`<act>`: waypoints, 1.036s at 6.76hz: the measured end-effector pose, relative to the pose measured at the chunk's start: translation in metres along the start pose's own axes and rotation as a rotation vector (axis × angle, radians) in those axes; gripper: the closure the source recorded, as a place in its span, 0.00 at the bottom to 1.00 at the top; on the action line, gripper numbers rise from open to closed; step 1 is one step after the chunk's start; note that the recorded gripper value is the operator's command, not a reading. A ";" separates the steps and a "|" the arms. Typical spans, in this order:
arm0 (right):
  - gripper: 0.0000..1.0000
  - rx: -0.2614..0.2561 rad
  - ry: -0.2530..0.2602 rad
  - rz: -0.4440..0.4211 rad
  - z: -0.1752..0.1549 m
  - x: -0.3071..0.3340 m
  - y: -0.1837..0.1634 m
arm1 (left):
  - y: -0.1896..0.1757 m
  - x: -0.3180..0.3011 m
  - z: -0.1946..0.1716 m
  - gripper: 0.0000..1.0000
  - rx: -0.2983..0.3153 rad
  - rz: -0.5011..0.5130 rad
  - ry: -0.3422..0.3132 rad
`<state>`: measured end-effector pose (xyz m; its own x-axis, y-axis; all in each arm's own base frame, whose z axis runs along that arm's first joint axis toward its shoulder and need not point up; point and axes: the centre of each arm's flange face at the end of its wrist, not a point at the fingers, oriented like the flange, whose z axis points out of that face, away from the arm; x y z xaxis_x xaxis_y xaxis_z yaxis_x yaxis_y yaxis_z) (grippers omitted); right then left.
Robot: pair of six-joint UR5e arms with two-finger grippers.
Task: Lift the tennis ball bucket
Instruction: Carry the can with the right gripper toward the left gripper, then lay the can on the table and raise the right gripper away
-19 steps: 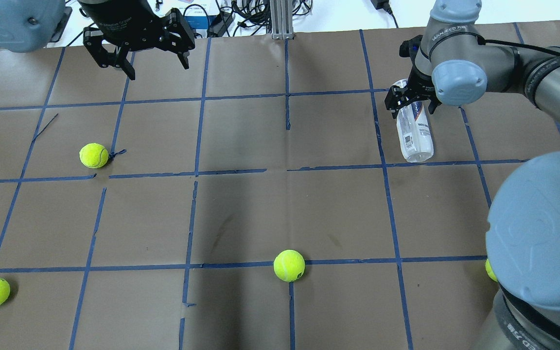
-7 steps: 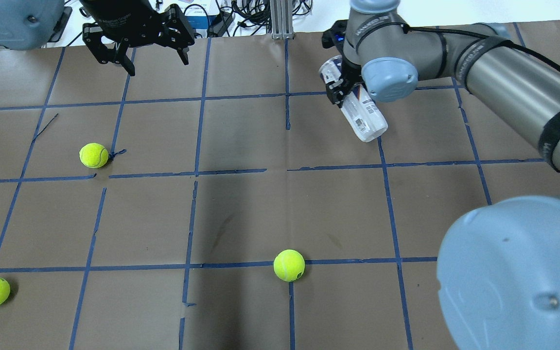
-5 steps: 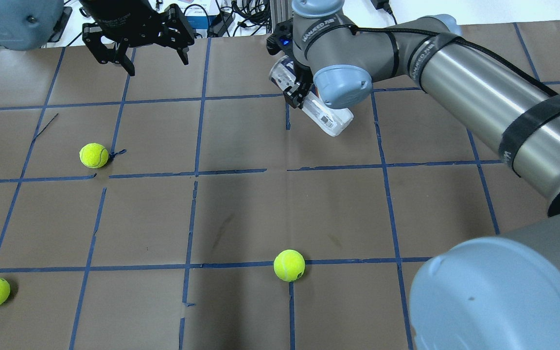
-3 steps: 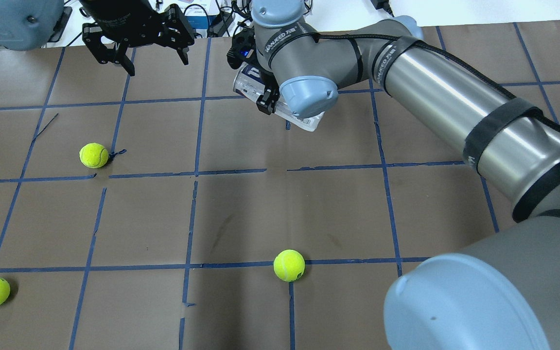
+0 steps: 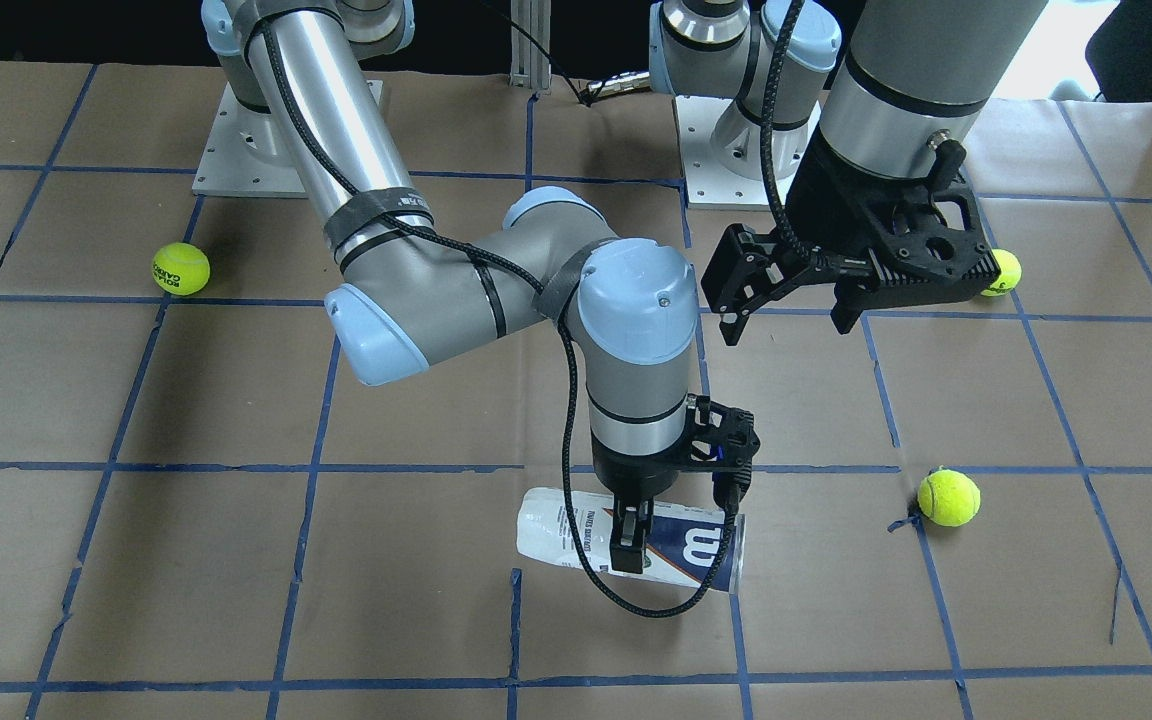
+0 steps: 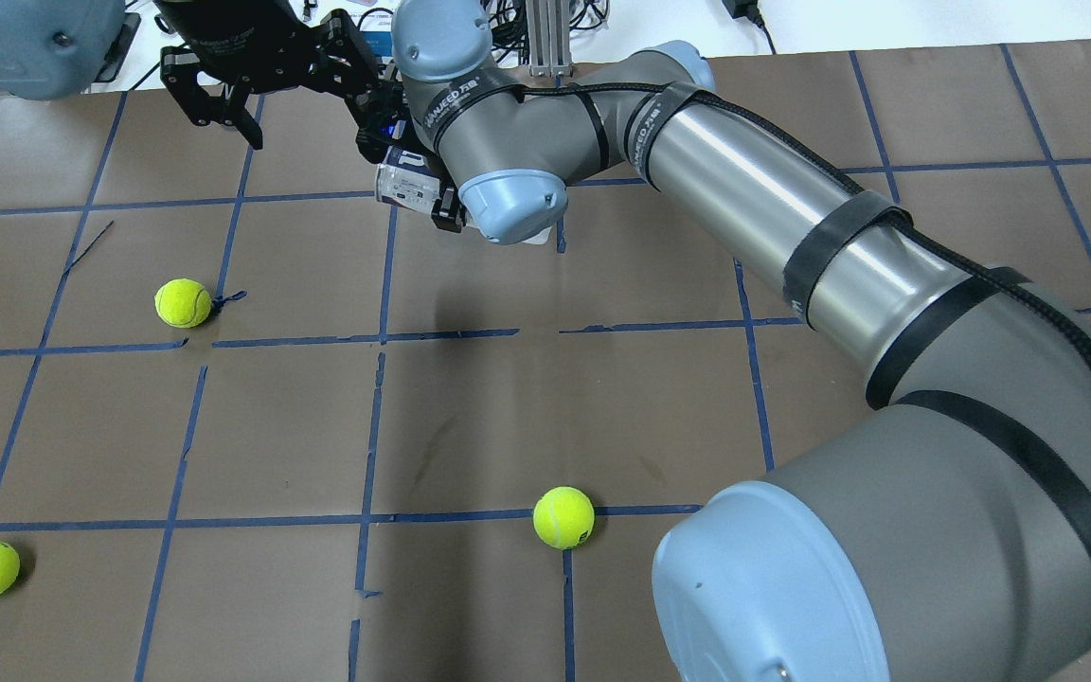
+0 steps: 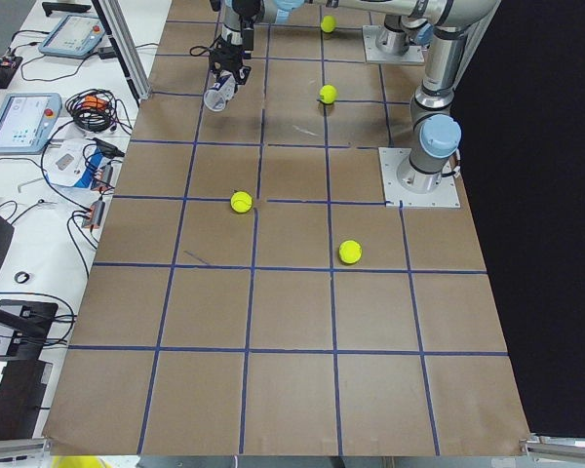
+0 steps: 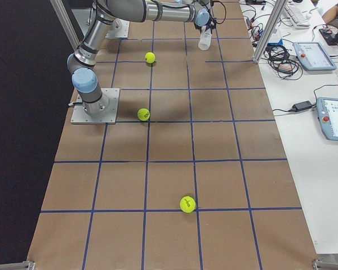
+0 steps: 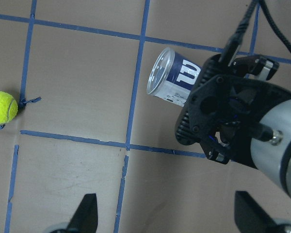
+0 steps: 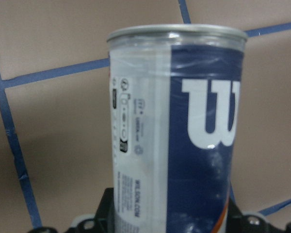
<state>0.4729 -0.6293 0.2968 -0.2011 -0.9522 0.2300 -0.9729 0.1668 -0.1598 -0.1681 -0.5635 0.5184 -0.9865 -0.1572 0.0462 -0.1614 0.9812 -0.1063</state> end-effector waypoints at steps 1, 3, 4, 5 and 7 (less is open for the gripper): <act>0.31 0.000 -0.001 -0.053 0.003 -0.001 -0.003 | 0.000 0.000 0.000 0.00 0.000 0.000 0.000; 0.32 -0.023 -0.007 -0.212 0.014 0.000 0.004 | 0.000 0.000 -0.001 0.00 0.001 0.000 -0.001; 0.31 -0.047 -0.006 -0.291 0.018 0.008 0.016 | -0.001 -0.001 -0.001 0.00 0.003 -0.001 -0.001; 0.30 -0.073 -0.009 -0.332 0.024 0.020 0.036 | -0.001 -0.001 -0.002 0.00 0.004 -0.001 -0.001; 0.27 -0.104 -0.031 -0.338 0.045 0.025 0.073 | -0.001 -0.001 -0.003 0.00 0.005 -0.001 0.000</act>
<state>0.4015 -0.6527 0.2480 0.1366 -0.9650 0.2238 -0.9906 -0.1358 0.0191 -0.1671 -0.5639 0.5213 -0.9863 -0.1584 0.0459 -0.1627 0.9804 -0.1110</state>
